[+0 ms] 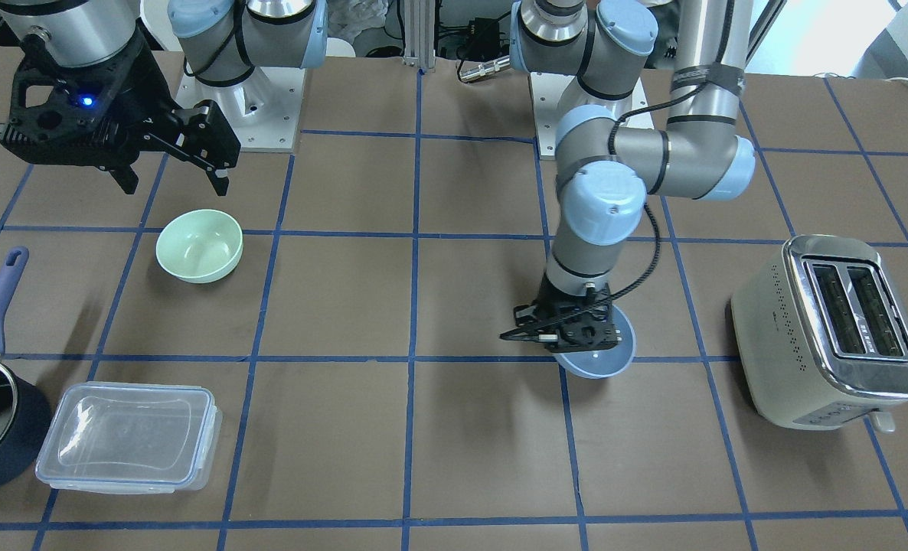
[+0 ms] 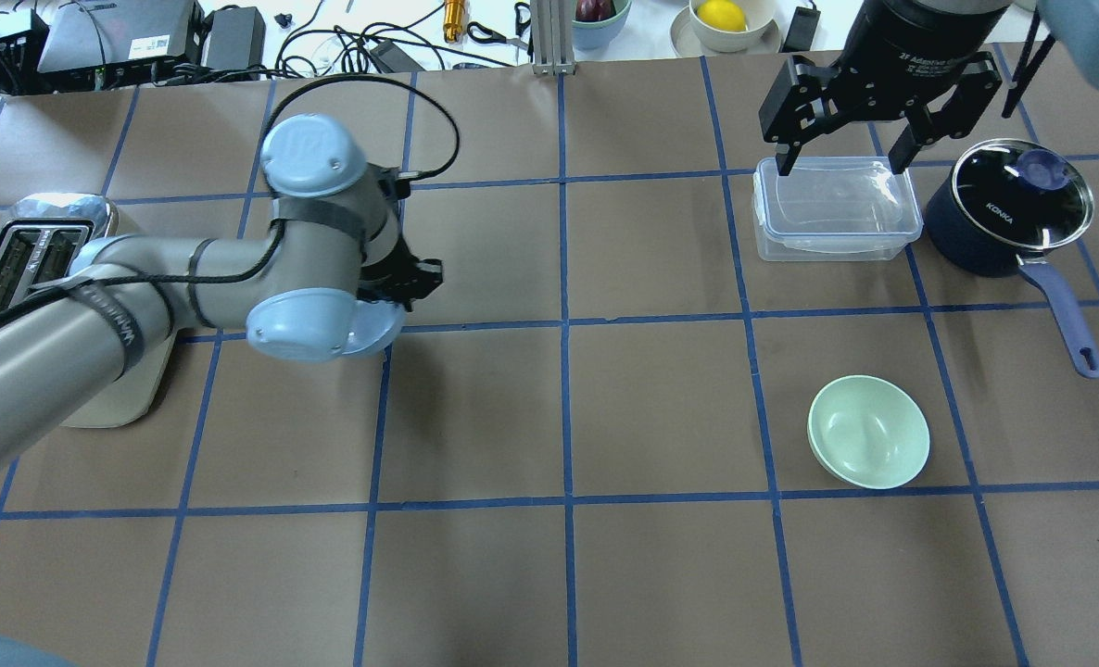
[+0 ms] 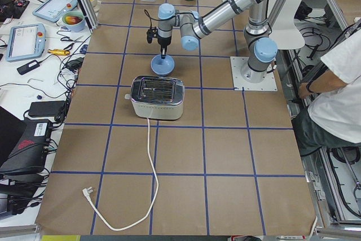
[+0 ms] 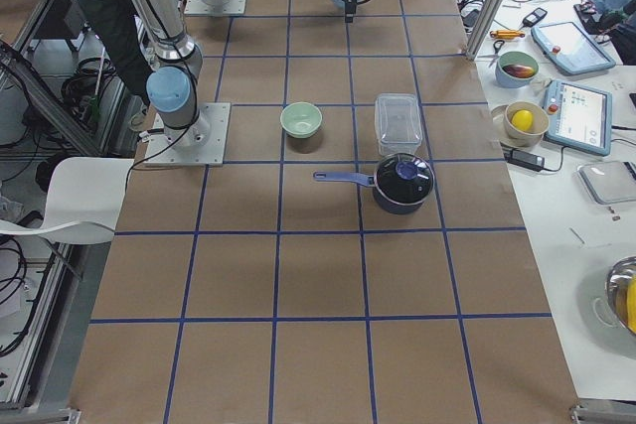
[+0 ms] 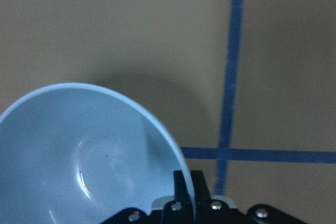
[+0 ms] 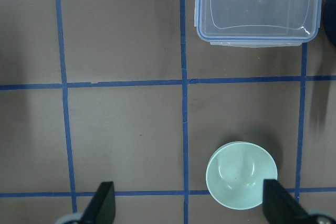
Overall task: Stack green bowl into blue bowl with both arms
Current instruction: 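Set the blue bowl at table center while the right arm reaches the green bowl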
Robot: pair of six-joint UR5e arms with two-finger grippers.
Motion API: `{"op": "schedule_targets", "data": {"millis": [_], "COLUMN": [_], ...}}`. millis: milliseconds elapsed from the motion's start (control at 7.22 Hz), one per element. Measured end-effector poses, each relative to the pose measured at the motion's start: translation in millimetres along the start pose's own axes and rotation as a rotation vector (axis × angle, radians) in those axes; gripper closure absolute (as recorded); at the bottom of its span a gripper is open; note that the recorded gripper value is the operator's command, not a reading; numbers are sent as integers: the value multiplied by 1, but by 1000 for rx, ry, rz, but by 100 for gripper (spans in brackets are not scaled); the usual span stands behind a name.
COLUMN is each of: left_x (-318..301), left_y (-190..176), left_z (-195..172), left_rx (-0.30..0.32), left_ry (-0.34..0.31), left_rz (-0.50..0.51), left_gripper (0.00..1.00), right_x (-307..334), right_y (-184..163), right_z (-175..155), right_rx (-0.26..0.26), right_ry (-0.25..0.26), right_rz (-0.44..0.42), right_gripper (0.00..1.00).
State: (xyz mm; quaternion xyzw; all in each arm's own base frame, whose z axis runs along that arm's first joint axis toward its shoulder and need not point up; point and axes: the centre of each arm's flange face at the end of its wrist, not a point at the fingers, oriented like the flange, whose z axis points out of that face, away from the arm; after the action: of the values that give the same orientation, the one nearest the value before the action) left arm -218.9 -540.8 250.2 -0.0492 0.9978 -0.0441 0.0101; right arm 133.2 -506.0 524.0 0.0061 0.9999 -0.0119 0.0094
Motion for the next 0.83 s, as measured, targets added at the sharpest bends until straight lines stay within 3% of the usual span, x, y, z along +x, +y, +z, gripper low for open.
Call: {"op": "schedule_targets", "data": {"millis": [277, 554, 692, 831], "left_x": [107, 160, 176, 186], "left_y": [13, 31, 37, 42], "left_z": [-24, -4, 9, 16], "left_rx": [2, -13, -12, -10], "left_ry": [17, 18, 22, 26], "left_rz": [-43, -78, -90, -101], "left_gripper": [98, 97, 88, 29], "right_x": [13, 65, 98, 129], "right_y": [-4, -16, -17, -13], "right_z": [4, 14, 30, 52], "right_rx": [-6, -17, -48, -88], "right_ry": [2, -10, -19, -32], "right_rz": [-53, -53, -61, -40], "right_gripper": [0, 0, 0, 0]}}
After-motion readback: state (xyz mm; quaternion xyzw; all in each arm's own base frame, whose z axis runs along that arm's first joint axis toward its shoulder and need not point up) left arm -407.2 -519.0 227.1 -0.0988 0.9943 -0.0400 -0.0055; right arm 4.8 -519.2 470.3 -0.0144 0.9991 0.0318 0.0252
